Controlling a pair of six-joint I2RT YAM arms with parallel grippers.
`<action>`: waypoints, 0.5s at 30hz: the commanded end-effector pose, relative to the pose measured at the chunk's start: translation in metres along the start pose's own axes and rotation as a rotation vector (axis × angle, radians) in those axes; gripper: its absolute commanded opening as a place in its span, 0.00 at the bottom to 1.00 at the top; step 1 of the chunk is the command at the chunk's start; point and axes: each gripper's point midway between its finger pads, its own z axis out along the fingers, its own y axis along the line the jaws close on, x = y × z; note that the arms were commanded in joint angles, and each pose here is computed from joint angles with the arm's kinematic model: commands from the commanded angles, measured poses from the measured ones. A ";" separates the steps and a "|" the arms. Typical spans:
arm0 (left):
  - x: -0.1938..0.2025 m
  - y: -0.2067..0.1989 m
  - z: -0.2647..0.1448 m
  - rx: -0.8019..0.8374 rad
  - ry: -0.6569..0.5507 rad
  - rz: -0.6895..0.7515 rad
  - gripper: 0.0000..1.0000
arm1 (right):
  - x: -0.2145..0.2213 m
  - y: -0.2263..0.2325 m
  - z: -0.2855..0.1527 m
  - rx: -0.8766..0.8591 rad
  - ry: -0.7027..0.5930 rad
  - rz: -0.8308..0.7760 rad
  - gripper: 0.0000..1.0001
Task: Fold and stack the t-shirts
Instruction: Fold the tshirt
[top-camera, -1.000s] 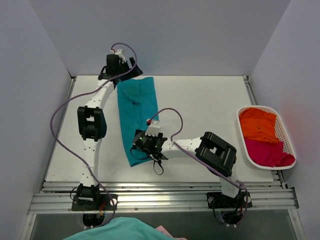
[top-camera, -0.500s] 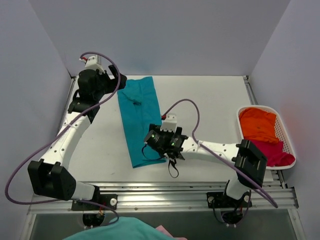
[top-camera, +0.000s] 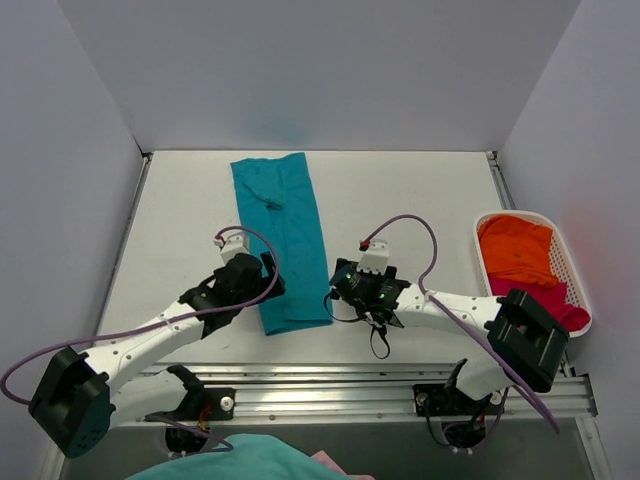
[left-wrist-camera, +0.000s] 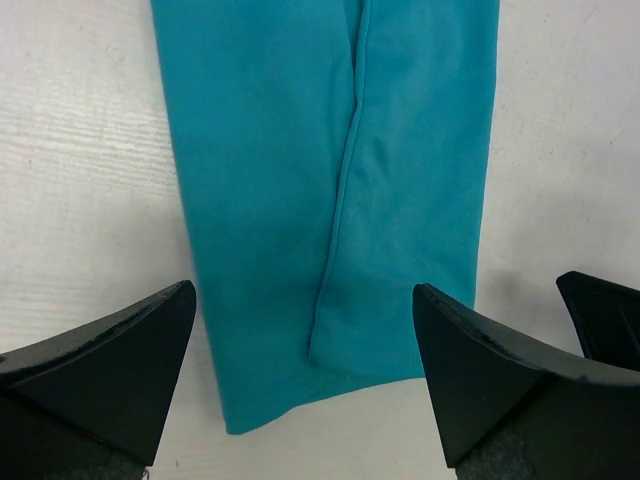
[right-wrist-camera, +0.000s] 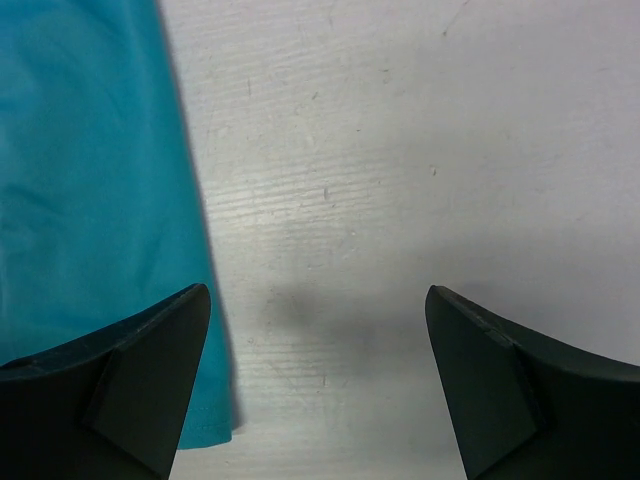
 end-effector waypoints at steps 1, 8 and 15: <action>-0.003 0.003 -0.012 -0.030 -0.070 -0.126 0.99 | -0.009 0.021 -0.007 -0.112 -0.024 0.081 0.84; 0.048 0.029 -0.027 -0.076 0.041 -0.151 1.00 | -0.002 0.019 -0.002 -0.114 -0.019 0.098 0.83; 0.081 0.041 -0.031 -0.061 0.096 -0.185 0.93 | 0.002 0.018 0.005 -0.100 -0.014 0.098 0.83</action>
